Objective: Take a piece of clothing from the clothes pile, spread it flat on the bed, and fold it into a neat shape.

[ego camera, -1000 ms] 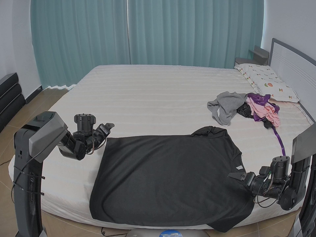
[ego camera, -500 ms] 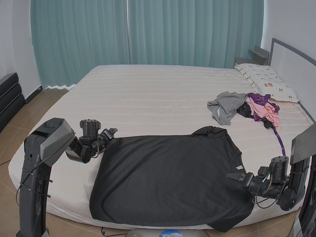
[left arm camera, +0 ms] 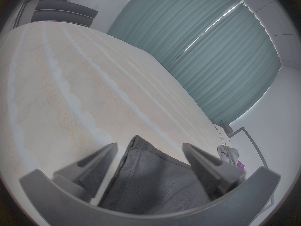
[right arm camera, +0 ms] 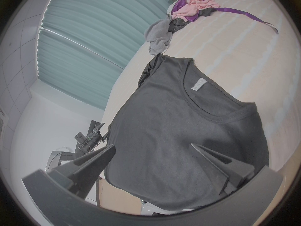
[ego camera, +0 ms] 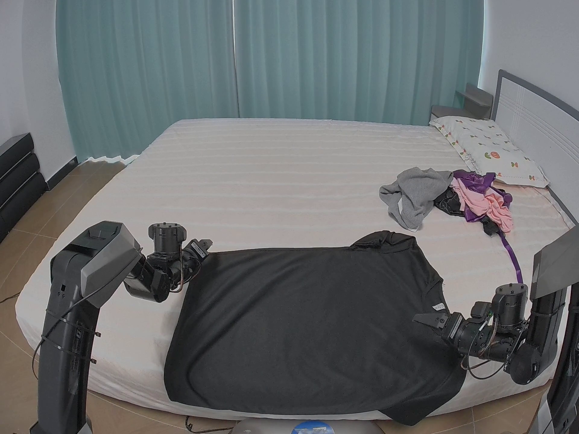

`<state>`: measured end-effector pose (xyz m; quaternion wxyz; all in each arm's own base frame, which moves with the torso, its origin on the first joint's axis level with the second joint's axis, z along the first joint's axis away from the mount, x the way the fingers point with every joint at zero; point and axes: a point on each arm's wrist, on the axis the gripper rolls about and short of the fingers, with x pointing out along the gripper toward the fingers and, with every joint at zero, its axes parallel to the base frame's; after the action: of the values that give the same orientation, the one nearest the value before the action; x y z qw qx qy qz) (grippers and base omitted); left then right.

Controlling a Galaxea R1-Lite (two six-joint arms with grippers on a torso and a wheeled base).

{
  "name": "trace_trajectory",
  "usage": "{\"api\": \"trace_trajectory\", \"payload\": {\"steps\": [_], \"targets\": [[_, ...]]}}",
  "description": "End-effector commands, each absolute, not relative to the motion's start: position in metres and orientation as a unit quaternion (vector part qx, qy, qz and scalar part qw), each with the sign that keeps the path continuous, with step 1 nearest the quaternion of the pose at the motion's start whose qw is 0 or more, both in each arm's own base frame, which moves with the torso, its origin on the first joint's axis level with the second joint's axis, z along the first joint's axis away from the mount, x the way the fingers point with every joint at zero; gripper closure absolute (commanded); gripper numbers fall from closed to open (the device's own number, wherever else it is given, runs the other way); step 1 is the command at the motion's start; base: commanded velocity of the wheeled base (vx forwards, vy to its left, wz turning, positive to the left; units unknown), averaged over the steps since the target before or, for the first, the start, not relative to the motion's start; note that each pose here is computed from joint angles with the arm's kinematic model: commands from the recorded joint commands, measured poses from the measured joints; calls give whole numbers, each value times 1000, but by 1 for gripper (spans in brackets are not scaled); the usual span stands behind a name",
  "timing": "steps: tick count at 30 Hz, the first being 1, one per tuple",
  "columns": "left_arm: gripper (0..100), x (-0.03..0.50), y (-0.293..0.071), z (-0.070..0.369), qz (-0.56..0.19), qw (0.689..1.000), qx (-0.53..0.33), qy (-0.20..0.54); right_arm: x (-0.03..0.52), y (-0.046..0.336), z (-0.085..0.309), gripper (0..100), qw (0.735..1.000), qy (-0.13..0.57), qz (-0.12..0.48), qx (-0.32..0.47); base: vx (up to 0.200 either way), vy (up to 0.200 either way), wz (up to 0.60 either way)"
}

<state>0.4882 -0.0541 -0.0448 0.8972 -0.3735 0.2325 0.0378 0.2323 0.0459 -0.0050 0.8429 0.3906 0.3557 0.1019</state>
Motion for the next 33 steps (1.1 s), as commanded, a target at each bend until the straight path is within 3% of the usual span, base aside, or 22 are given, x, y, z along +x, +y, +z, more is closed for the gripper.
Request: {"api": "trace_trajectory", "payload": {"steps": [1,9,12,16,19,24,33], "targets": [[100,488,-54,-50,38,897,-371,236,240,50,1,0,853,331,114,386,0,0,0],[100,488,-58,-49,39,900,-367,230,286,55,-8,0,870,287,122,382,0,0,0],[100,495,-58,-38,52,908,-370,188,316,48,-6,0,889,258,122,359,0,0,0],[100,498,-63,-30,62,913,-372,155,353,45,0,0,892,252,115,356,0,0,0],[100,498,-64,-27,67,912,-381,135,403,43,1,0,894,266,74,354,0,0,0],[100,500,-60,-30,72,907,-394,129,451,41,-36,0,911,245,-1,332,0,0,0],[100,502,-60,-38,75,907,-393,130,478,28,-45,0,930,219,-10,296,0,0,0]]}}
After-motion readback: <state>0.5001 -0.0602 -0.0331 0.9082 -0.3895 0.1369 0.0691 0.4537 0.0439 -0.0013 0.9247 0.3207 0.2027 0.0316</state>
